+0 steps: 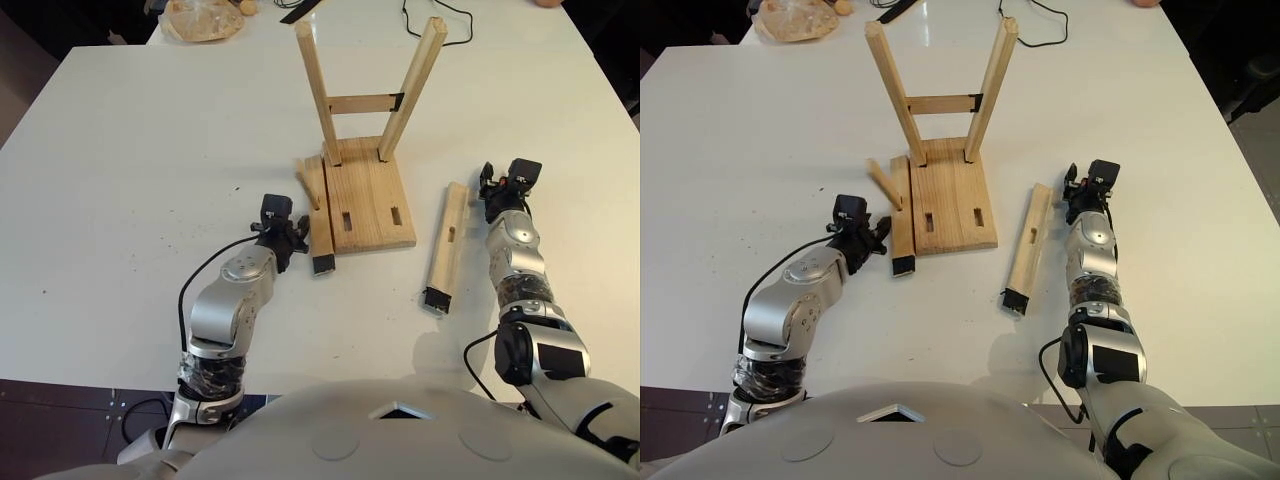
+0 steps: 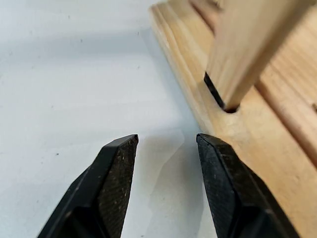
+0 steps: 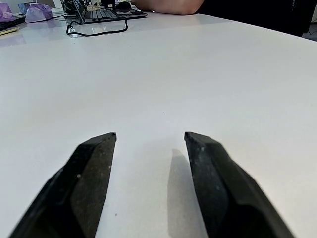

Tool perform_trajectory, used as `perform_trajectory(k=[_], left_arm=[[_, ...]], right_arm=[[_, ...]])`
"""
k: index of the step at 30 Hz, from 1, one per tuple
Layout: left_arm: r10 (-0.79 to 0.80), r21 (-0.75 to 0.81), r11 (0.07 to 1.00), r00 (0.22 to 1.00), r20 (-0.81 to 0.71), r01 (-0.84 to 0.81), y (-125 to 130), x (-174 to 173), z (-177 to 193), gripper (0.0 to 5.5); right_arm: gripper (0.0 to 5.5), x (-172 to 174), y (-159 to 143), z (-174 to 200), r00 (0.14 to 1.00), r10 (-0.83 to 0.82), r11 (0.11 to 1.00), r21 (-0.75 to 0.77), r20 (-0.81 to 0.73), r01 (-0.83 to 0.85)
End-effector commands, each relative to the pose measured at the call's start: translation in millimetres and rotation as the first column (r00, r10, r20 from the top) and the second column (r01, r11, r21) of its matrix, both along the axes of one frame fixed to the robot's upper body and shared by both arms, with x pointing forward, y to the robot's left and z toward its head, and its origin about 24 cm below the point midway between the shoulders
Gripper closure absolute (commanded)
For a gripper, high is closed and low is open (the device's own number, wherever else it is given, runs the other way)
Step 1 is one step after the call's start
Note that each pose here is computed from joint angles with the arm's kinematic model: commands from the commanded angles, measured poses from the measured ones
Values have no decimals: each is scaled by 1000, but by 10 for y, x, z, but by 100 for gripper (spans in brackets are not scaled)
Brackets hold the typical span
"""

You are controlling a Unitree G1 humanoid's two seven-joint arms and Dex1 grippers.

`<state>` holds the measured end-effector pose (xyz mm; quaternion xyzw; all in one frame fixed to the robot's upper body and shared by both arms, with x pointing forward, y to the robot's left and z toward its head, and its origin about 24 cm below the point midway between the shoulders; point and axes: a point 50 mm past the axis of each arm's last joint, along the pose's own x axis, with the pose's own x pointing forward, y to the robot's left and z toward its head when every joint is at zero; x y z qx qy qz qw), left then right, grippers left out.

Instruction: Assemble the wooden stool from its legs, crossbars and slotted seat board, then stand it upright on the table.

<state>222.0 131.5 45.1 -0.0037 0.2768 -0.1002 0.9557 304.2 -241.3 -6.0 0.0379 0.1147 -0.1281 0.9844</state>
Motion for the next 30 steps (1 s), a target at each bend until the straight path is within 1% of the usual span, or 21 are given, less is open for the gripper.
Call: perform_trajectory(k=[1,4,9,11,14,16,22,30], left_arm=[[43,2,999,999,27,-43,60,19,50,329],[85,-10,996,995,55,-84,87,43,102,329],[111,-32,994,991,76,-109,67,9,199,329],[102,-74,993,990,95,-95,21,-23,293,329],[55,-220,975,997,58,-41,-128,-134,392,329],[23,-239,971,998,56,-9,-177,-153,427,329],[-14,-275,961,1000,-6,12,-251,-137,343,329],[-71,-245,968,996,-60,54,-303,-49,238,329]], right_arm=[[296,-393,86,-522,974,-15,997,75,-227,32],[296,-396,85,-522,974,-15,997,74,-227,33],[296,-403,71,-519,974,-19,997,72,-226,36],[296,-414,53,-519,974,-22,997,70,-226,38],[296,-459,20,-533,972,-24,997,62,-234,40],[296,-484,5,-544,970,-25,998,58,-241,40],[296,-460,43,-537,970,-9,998,57,-242,24],[296,-411,75,-521,972,-4,998,61,-236,19]])
